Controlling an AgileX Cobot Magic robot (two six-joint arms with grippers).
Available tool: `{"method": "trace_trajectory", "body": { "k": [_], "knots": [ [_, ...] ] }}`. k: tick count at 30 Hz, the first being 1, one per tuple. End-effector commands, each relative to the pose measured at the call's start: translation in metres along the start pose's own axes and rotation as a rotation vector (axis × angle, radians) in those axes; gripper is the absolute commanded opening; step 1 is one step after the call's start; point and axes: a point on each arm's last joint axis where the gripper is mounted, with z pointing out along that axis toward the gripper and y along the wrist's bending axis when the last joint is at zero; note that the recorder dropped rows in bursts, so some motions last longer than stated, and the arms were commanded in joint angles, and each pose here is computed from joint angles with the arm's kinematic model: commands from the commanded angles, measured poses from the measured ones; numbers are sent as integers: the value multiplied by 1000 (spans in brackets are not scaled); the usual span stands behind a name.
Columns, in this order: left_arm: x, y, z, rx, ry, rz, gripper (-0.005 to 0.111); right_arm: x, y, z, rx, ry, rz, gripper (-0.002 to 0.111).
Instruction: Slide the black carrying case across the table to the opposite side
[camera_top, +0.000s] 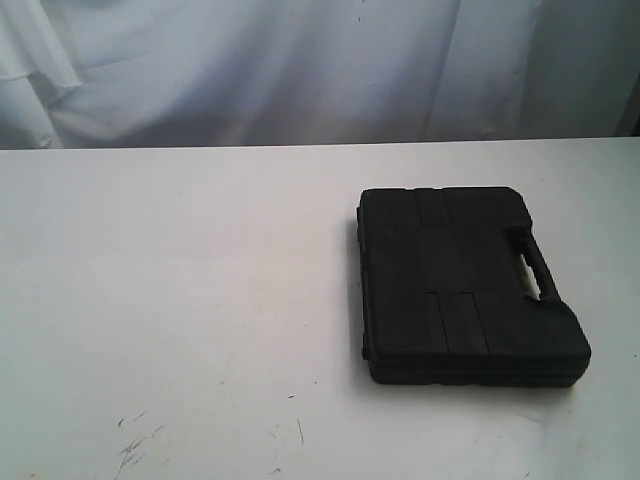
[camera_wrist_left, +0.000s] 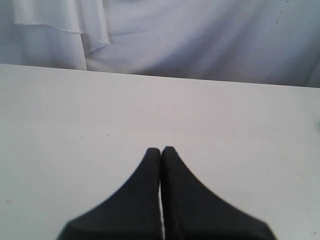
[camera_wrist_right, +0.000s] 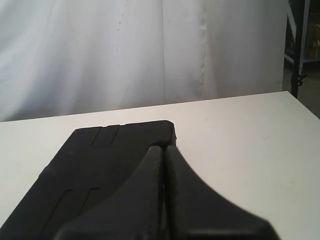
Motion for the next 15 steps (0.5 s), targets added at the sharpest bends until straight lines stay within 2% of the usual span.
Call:
{"method": "trace_trajectory", "body": {
  "k": [1, 6, 15],
  "knots": [
    [1, 0, 0, 0, -9, -7, 0, 4, -1, -1, 2, -9, -3, 0],
    [1, 0, 0, 0, -9, -5, 0, 5, -1, -1, 3, 7, -43, 0],
    [1, 0, 0, 0, -9, -5, 0, 18, -3, -2, 23, 146, -48, 0]
  ]
}}
